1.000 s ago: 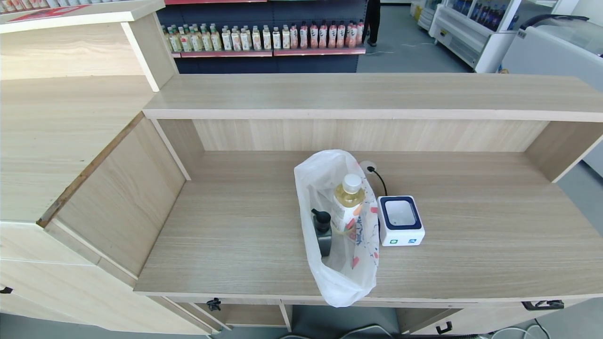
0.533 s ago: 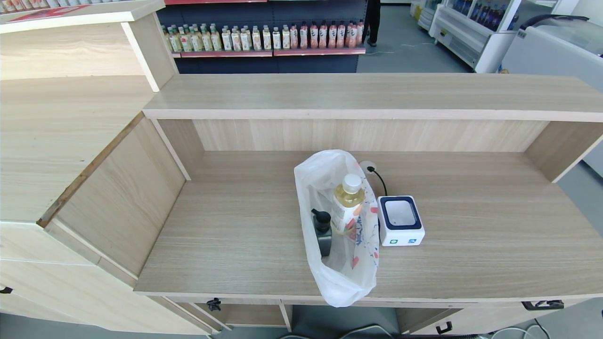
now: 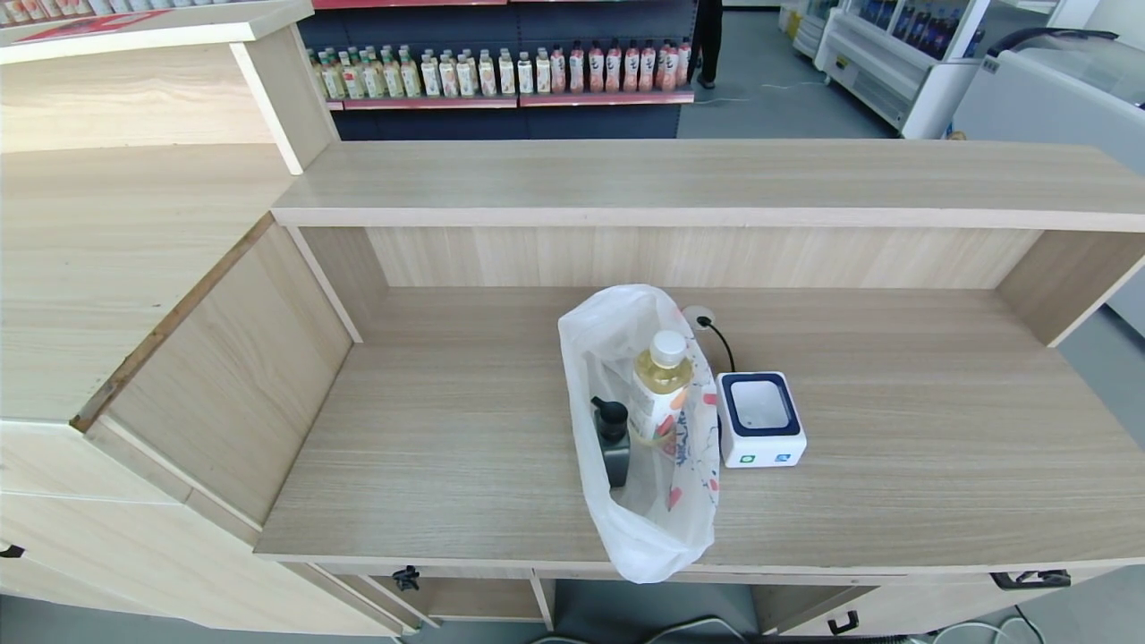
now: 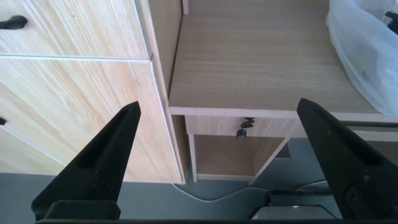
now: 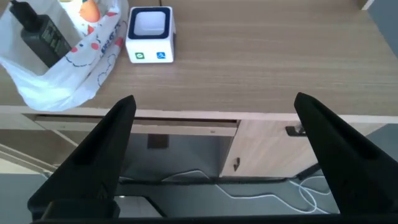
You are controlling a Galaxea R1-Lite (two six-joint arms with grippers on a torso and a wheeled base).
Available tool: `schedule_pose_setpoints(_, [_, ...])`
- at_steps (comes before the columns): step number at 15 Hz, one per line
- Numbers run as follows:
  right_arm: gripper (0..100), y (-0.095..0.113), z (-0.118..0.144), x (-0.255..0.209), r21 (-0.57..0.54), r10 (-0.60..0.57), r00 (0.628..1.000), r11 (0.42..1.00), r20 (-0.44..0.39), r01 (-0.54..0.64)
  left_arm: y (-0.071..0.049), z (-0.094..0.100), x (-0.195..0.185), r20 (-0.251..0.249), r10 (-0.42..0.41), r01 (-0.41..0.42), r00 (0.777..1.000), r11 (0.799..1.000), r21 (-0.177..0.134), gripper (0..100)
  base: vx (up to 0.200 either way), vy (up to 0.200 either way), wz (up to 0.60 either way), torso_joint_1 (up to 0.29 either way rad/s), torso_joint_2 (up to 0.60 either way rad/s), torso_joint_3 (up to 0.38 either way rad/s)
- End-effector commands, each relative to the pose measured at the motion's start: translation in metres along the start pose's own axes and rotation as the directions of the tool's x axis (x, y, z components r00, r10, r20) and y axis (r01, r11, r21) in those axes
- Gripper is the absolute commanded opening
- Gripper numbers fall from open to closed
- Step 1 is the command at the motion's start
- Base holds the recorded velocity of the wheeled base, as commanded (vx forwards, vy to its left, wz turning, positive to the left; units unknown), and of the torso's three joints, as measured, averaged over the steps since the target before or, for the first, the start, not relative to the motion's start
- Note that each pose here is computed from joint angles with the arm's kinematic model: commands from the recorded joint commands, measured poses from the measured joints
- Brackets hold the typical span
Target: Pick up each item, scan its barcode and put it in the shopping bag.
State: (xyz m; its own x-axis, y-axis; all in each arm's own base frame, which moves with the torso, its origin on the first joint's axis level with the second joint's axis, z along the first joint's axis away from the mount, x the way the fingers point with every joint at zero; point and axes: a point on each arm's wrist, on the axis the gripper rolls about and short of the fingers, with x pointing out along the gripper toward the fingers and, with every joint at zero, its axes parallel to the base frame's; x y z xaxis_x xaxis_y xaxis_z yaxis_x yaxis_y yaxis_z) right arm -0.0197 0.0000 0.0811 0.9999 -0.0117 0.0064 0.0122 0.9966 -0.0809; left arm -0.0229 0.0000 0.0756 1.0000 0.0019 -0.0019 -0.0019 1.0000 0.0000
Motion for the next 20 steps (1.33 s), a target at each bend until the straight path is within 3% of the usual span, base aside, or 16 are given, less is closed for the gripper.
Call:
schedule_pose_setpoints(1, [100,-0.0004,-0.0012,-0.0031,0.017,-0.019,0.999,1.0,0.034,0.018,0.0,0.0,0.0,0.0,0.001,-0.001,1.0,1.0,0.0,100,0.0,0.0,0.0,0.0,0.0,0.0])
schedule_pose_setpoints(17, [100,-0.0008,-0.0053,-0.003,0.068,-0.046,0.999,0.997,-0.009,0.047,0.0,0.0,0.0,0.0,0.001,-0.001,1.0,1.0,-0.002,100,0.0,0.0,0.0,0.0,0.0,0.0])
schedule_pose_setpoints(20, [100,-0.0008,-0.0053,-0.003,0.068,-0.046,0.999,0.997,-0.009,0.047,0.0,0.0,0.0,0.0,0.001,-0.001,1.0,1.0,0.005,100,0.0,-0.2,0.0,0.001,0.0,0.001])
